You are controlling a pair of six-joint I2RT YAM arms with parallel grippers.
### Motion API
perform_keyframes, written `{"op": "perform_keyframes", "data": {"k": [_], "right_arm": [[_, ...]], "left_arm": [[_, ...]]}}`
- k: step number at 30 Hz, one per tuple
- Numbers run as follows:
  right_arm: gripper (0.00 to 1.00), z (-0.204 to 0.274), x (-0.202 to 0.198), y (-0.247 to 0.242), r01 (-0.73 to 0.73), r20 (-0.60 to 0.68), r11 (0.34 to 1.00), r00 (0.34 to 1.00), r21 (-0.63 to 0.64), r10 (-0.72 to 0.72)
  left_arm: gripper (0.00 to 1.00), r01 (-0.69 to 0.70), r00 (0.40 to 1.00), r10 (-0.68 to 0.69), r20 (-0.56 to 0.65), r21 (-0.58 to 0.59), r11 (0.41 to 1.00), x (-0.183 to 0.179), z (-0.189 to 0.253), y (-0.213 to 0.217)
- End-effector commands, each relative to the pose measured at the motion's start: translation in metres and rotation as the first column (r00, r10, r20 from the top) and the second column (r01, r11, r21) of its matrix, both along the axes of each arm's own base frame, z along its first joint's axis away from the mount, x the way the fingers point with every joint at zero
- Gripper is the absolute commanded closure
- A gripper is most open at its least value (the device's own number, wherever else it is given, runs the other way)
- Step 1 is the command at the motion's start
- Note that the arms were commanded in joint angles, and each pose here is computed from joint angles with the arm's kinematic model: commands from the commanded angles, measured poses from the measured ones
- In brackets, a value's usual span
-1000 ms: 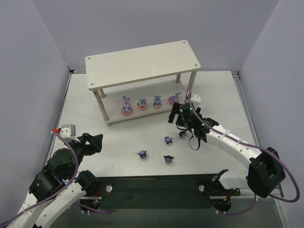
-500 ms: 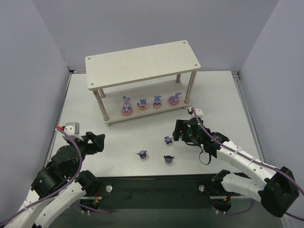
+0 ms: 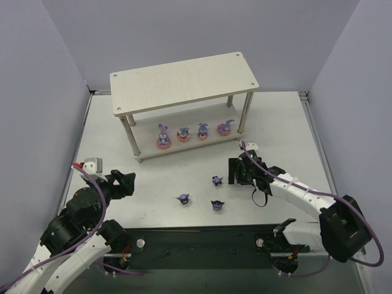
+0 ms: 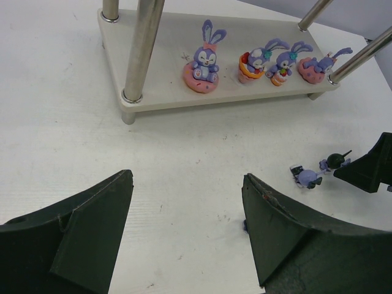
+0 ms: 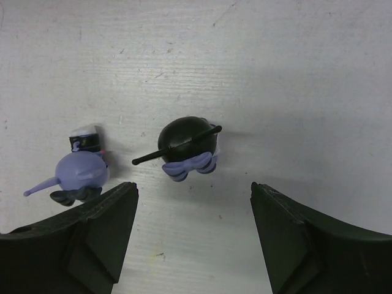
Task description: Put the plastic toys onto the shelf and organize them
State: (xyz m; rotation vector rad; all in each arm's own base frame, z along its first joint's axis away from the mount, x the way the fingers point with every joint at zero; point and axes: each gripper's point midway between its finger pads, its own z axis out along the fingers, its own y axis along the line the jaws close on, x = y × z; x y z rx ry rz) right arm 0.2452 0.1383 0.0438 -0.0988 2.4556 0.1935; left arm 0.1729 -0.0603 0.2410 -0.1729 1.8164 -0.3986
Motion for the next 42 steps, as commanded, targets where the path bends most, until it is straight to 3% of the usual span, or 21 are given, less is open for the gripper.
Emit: {"op": "perform_keyframes", "data": {"k": [1,11,33,42], "right_arm": [[0.25,-0.003,0.012,0.004,-0.023,0.017,1.0,1.0,0.018,0.022],[0.27,-0.017,0.028,0.002,-0.008,-0.014,1.0,1.0,-0.008,0.008],[0.47,-0.024,0.039,0.002,0.042,0.078,0.999,0.996,-0.001,-0.042],[0.52,-0.029,0.034,-0.001,0.127,0.125,0.988,0.986,-0.09,-0.115]], "left_arm": [[0.18,0.008,1.0,-0.007,0.019,-0.008,1.0,0.002,0.005,-0.003],[0.18,-0.003,1.0,0.003,0.021,-0.005,1.0,0.002,0.006,-0.001],[0.18,-0.009,1.0,0.009,0.023,-0.006,1.0,0.002,0.006,0.001],[0.18,-0.008,1.0,0.008,0.021,-0.007,1.0,0.002,0.006,0.001]]}}
